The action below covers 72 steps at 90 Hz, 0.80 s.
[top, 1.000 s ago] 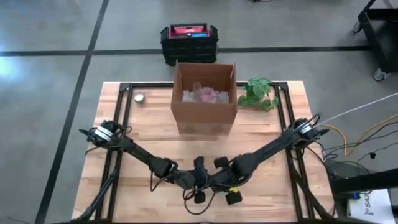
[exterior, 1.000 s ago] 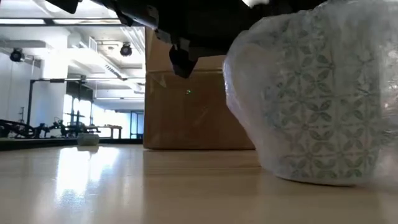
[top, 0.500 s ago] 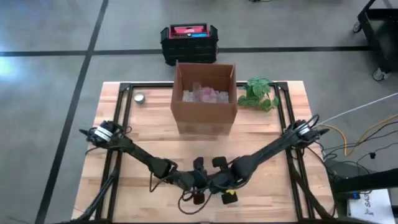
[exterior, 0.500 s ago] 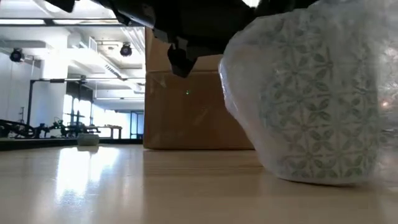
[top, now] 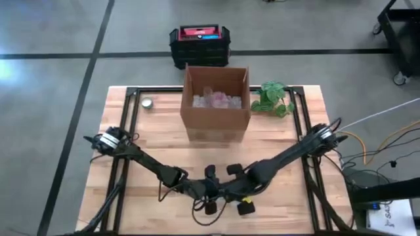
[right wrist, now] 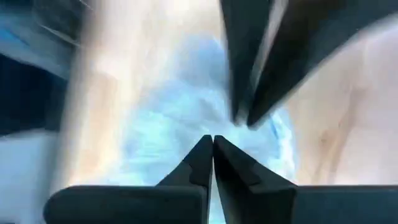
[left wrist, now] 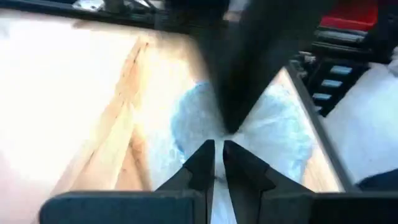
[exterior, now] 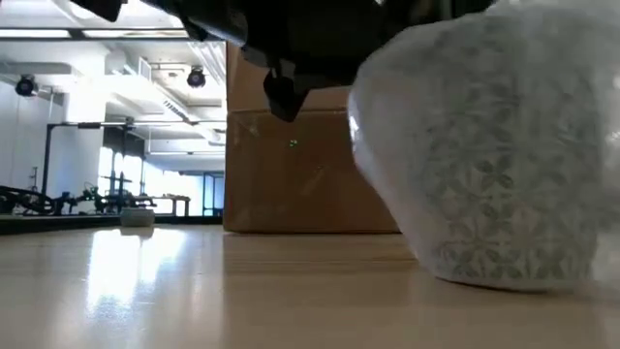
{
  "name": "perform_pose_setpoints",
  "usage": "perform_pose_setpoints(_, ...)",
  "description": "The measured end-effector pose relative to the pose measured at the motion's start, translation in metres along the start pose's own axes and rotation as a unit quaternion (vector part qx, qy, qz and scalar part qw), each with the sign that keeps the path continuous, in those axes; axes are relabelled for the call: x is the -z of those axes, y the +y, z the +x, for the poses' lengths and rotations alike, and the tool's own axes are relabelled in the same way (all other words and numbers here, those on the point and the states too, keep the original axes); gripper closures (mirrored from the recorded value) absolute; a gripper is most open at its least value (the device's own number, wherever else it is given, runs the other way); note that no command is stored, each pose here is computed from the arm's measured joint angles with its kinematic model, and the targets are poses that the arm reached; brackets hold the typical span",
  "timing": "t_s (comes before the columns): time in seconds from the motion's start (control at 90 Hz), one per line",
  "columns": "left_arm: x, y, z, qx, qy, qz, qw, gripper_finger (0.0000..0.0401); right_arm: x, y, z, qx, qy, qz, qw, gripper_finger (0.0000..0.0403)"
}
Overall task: Wrap mug
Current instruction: Wrap the white mug in bubble wrap
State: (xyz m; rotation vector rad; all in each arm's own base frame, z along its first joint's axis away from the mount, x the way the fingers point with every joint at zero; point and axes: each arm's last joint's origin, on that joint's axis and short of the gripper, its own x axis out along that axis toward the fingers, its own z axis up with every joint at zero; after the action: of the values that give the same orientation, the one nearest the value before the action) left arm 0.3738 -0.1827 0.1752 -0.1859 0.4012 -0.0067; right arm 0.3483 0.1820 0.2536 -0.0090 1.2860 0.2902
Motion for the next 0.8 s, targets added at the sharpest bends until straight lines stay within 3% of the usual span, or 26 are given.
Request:
perform_pose_setpoints(0.1,0.000,0.000,0.000,0.000,-0.001,0.000,1.000,0.0379,0.011,0.003,-0.013,-0.023,0.026,0.010,0.999,0.0403)
perform_pose_setpoints(0.311,0.000,0.000,0.000,0.000,-0.002,0.000,1.000,0.0379,0.022,0.024,-0.011,-0.035,0.033,-0.001,0.999,0.0403)
perform_pose_setpoints(0.433,-0.001,-0.001,0.000,0.001,-0.003,0.000,1.000,0.0379,0.028,0.033,0.009,-0.025,0.063,-0.016,0.998,0.0403)
perform_pose_setpoints(0.8,-0.001,-0.001,0.000,0.002,-0.005,-0.001,1.000,0.0379,0.023,0.029,0.023,0.023,0.051,-0.045,0.997,0.0403)
